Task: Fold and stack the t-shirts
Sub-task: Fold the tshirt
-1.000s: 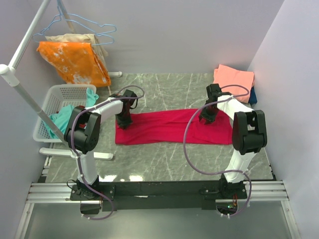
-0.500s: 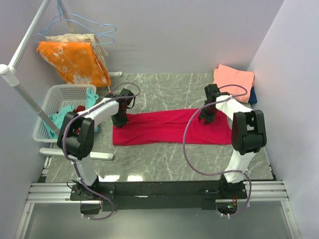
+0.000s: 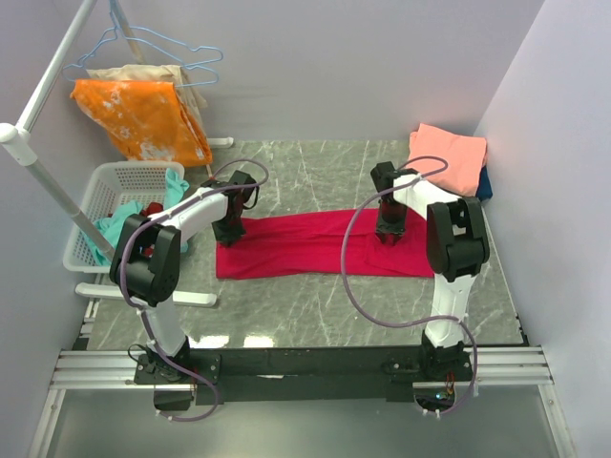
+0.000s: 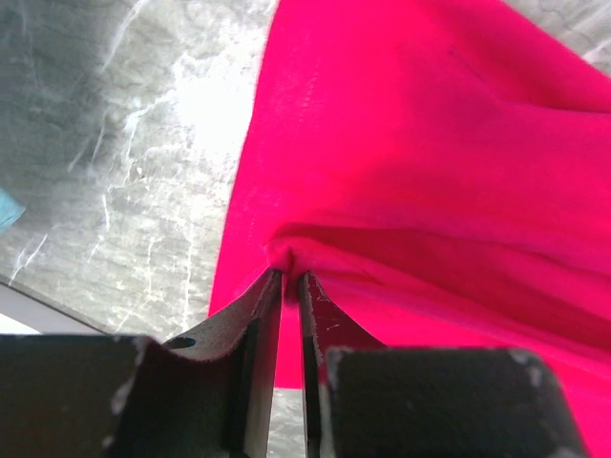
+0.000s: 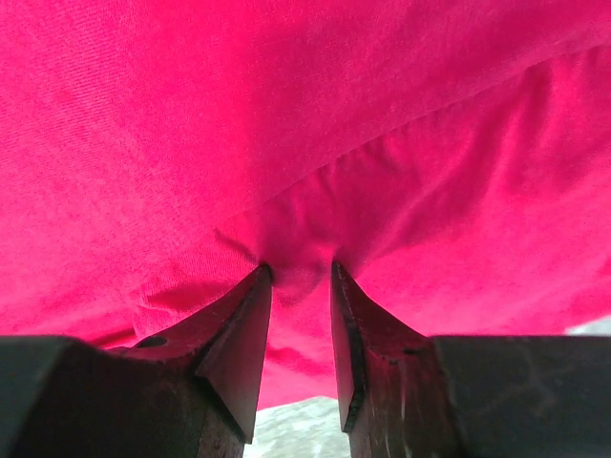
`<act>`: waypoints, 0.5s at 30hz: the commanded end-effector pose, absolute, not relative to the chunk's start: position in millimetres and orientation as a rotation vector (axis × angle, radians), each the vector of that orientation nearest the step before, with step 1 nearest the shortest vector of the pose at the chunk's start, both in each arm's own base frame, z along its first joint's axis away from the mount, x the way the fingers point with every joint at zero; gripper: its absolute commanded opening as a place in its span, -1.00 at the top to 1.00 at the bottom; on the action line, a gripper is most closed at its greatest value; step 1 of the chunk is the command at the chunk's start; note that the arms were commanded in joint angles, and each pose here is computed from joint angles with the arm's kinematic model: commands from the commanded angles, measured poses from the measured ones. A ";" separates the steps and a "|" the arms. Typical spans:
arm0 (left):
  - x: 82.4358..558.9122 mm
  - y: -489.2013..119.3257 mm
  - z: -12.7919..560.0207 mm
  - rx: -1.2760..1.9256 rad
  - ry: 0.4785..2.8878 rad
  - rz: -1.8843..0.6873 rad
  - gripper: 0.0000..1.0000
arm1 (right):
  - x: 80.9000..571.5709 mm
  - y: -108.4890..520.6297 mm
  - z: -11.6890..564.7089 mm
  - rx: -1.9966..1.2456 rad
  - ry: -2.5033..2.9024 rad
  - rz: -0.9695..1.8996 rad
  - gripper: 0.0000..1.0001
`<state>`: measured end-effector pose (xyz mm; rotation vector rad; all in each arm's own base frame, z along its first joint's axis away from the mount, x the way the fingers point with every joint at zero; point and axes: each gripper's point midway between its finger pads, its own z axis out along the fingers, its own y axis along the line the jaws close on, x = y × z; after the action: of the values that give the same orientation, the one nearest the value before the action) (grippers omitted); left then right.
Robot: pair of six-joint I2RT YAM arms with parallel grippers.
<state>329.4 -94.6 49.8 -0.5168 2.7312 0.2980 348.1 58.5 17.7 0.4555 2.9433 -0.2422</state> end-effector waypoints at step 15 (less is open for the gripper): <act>348.8 -71.6 70.2 -0.604 2.592 0.471 0.62 | 332.9 28.8 10.8 0.336 2.998 -0.567 0.26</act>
<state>330.7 -79.2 51.3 -0.5828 2.6885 0.4384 342.9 46.4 19.0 0.3713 2.9665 -0.4129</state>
